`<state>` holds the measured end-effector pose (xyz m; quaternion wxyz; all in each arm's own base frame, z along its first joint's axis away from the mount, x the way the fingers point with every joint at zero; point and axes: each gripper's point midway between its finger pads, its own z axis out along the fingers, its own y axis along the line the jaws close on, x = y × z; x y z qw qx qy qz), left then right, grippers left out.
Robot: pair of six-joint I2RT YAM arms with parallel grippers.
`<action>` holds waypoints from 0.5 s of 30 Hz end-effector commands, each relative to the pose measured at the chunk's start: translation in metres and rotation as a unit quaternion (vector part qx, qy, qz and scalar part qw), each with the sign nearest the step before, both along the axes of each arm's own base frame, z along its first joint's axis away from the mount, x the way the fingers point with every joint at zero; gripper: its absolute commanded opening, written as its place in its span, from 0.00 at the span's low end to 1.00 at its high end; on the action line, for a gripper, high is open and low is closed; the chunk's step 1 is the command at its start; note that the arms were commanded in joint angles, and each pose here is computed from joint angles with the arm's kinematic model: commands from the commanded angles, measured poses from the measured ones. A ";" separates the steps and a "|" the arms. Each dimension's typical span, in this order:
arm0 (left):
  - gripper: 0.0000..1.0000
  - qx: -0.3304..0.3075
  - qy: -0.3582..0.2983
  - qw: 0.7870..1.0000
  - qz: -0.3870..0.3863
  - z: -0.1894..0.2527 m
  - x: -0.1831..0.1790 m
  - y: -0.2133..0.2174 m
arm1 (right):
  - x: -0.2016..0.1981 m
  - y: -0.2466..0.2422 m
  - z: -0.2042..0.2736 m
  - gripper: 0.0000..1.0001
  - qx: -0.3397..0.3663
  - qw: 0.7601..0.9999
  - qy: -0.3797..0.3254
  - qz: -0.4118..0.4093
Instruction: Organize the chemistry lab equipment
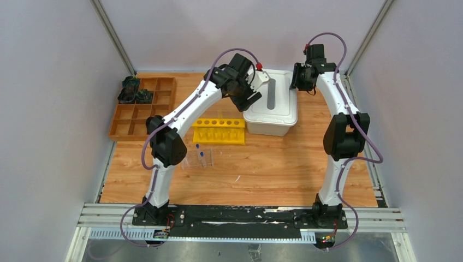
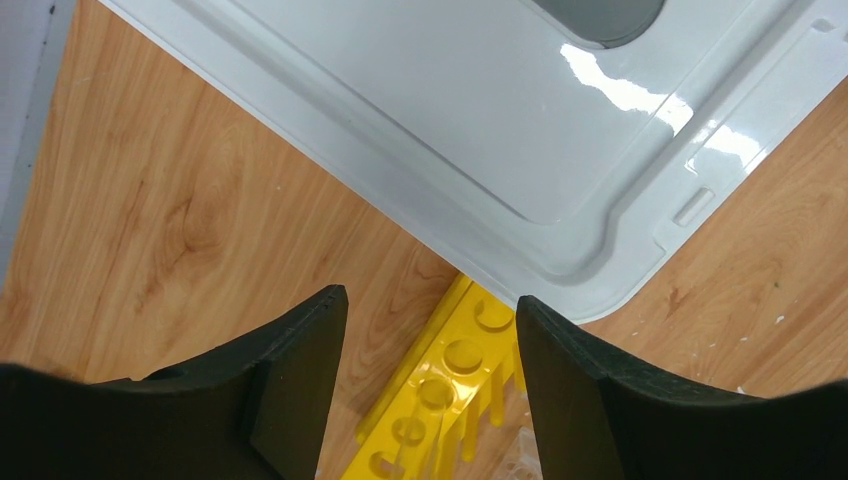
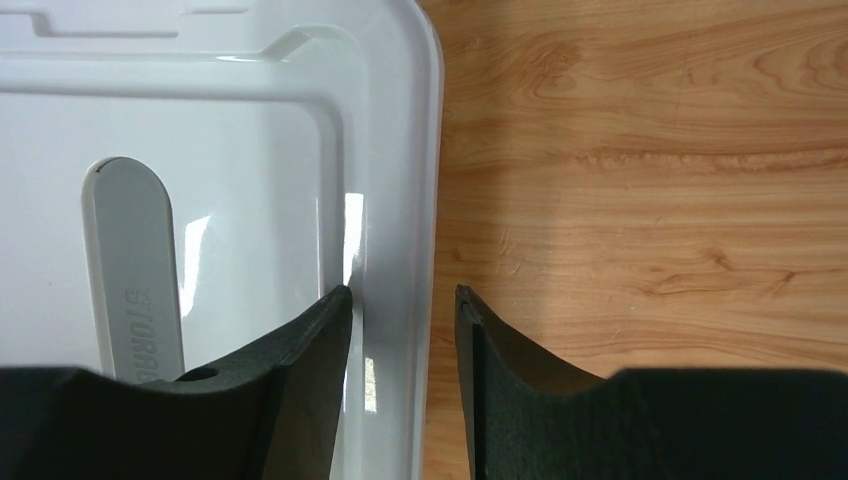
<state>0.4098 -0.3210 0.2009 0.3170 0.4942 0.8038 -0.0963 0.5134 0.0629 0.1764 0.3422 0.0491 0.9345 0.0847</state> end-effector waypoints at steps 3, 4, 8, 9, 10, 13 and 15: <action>0.70 -0.002 -0.031 0.999 0.007 0.016 0.010 0.002 | -0.009 -0.010 0.019 0.55 -0.032 0.999 -0.008 -0.006; 0.73 -0.002 -0.041 0.999 0.013 0.024 0.010 0.005 | -0.010 -0.012 0.030 0.63 -0.034 0.999 -0.019 -0.012; 0.98 -0.009 -0.100 0.994 0.050 0.077 0.008 0.028 | -0.020 -0.018 0.082 0.93 -0.041 0.996 -0.075 -0.031; 1.00 -0.013 -0.113 0.992 0.056 0.091 0.004 0.036 | -0.027 -0.020 0.093 0.95 -0.047 0.994 -0.088 -0.037; 1.00 -0.019 -0.124 0.990 0.061 0.105 -0.002 0.045 | -0.033 -0.020 0.104 0.95 -0.048 0.993 -0.101 -0.038; 1.00 -0.038 -0.140 0.986 0.081 0.135 -0.027 0.075 | -0.061 -0.014 0.129 0.96 -0.043 0.990 -0.133 -0.033; 1.00 -0.045 -0.139 0.985 0.097 0.142 -0.047 0.100 | -0.083 -0.011 0.134 0.97 -0.039 0.989 -0.143 -0.028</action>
